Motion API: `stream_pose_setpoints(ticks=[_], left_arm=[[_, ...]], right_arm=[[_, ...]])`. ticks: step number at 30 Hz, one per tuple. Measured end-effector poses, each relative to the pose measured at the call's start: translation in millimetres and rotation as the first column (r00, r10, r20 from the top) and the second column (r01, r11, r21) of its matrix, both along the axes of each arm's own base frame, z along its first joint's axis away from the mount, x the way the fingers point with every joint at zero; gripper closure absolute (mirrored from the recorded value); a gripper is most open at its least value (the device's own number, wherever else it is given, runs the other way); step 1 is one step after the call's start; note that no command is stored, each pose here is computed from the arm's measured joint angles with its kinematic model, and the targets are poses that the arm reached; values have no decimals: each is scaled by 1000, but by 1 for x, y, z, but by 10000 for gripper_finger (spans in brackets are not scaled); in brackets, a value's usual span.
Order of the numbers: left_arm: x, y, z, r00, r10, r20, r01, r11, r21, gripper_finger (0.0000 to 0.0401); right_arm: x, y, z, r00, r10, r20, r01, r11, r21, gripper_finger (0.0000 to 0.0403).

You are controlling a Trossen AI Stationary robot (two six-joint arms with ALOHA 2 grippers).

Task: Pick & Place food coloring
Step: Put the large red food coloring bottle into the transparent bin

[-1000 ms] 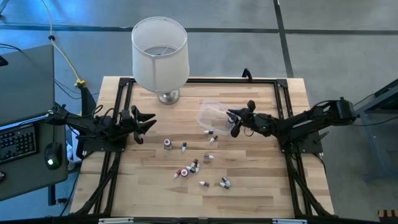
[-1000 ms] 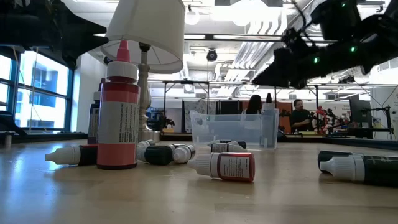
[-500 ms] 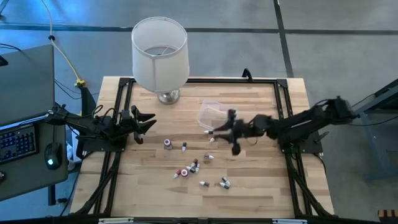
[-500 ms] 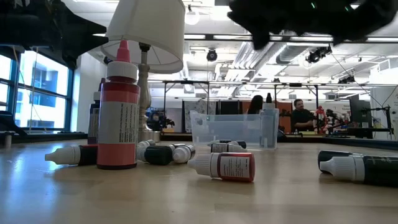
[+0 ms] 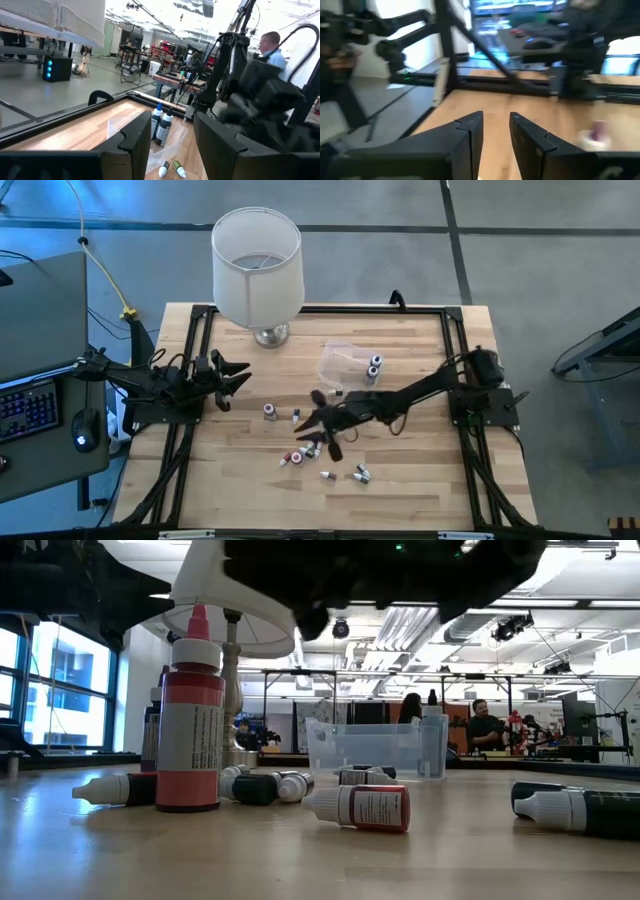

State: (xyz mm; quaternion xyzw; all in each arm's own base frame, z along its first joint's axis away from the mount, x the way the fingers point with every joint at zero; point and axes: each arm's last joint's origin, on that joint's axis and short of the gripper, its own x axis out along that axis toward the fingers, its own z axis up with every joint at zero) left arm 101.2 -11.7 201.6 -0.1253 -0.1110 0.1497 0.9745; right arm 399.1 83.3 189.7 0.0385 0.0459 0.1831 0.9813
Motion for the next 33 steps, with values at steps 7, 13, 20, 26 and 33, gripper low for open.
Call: stream_pose_setpoints(ticks=[7, 13, 20, 26, 33], left_arm=[[0, 0, -1, 1000, -12, -7, 12, 1000, 4, 254], [0, -1, -1, 999, -39, -7, 39, 999, 11, 254], [1, -2, -1, 998, -56, -6, 56, 998, 14, 254], [1, -2, -1, 998, -56, -6, 56, 998, 14, 254], [1, -2, -1, 998, -56, -6, 56, 998, 14, 254]], right_arm=[[24, 12, -18, 995, 89, -39, -86, 995, 56, 316], [25, 23, -28, 989, 137, -59, -135, 990, 41, 316], [23, 34, -36, 991, 116, -69, -115, 993, 10, 315], [23, 36, -39, 996, 59, -74, -64, 995, -75, 316], [23, 35, -37, 996, 69, -57, -73, 995, -72, 315]])
